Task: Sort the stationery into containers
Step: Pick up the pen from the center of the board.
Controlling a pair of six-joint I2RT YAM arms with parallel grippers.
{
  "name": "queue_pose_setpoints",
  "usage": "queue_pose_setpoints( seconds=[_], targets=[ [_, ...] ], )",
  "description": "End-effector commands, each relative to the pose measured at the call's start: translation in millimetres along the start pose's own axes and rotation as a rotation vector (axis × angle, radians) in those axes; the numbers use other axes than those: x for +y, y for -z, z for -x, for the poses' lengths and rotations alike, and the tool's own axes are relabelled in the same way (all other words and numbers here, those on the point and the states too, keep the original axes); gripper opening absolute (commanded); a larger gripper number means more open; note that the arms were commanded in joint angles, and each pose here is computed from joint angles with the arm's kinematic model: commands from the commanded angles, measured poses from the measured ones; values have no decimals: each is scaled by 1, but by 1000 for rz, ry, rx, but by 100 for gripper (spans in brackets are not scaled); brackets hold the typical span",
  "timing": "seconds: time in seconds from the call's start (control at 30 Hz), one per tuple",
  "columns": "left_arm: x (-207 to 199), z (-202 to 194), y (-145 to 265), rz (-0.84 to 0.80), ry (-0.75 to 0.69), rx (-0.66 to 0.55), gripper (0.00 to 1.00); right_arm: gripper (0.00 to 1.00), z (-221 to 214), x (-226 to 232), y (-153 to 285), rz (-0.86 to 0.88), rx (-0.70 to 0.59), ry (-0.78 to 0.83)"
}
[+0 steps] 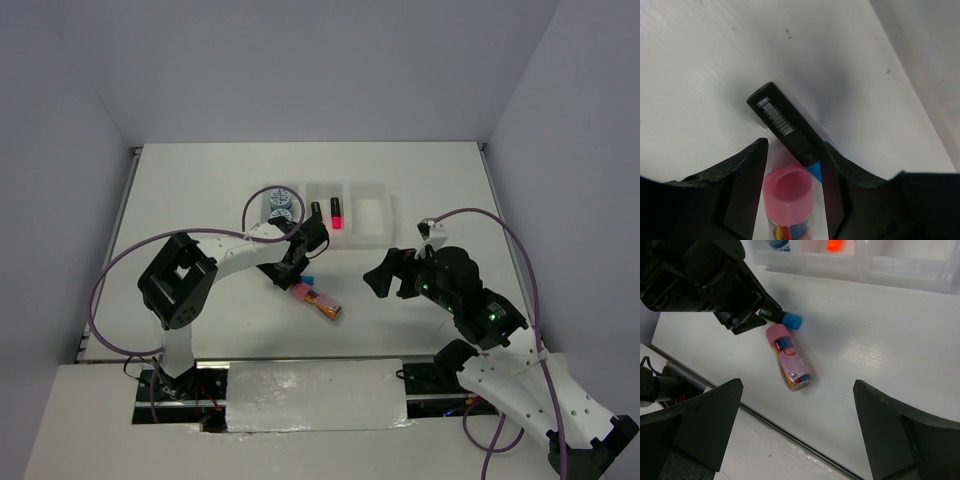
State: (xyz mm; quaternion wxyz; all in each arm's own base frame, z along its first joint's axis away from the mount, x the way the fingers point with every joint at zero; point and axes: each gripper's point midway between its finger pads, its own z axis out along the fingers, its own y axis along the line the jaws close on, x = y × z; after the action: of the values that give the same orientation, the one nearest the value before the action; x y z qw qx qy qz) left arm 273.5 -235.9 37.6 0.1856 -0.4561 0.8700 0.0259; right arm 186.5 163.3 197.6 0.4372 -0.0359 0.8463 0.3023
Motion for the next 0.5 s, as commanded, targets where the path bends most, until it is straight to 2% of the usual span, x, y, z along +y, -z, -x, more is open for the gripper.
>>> queue_pose_setpoints(
  seconds=[0.0, 0.17, 0.2, 0.37, 0.47],
  targets=[
    [10, -7, -10, 27, 8, 11, 58, 100, 6, 5, 1, 23, -25, 8],
    [15, -11, -21, 39, 8, 13, 56, 100, 4, 6, 0, 29, -21, 2],
    [15, -13, -24, 45, 5, 14, 52, 100, 4, 7, 1, 31, -25, 1],
    [12, -13, -29, 30, 16, 8, 48, 100, 6, 6, 4, 25, -29, 5],
    [8, -8, -30, 25, 18, -14, 39, 100, 5, 4, 6, 17, -28, 7]
  ],
)
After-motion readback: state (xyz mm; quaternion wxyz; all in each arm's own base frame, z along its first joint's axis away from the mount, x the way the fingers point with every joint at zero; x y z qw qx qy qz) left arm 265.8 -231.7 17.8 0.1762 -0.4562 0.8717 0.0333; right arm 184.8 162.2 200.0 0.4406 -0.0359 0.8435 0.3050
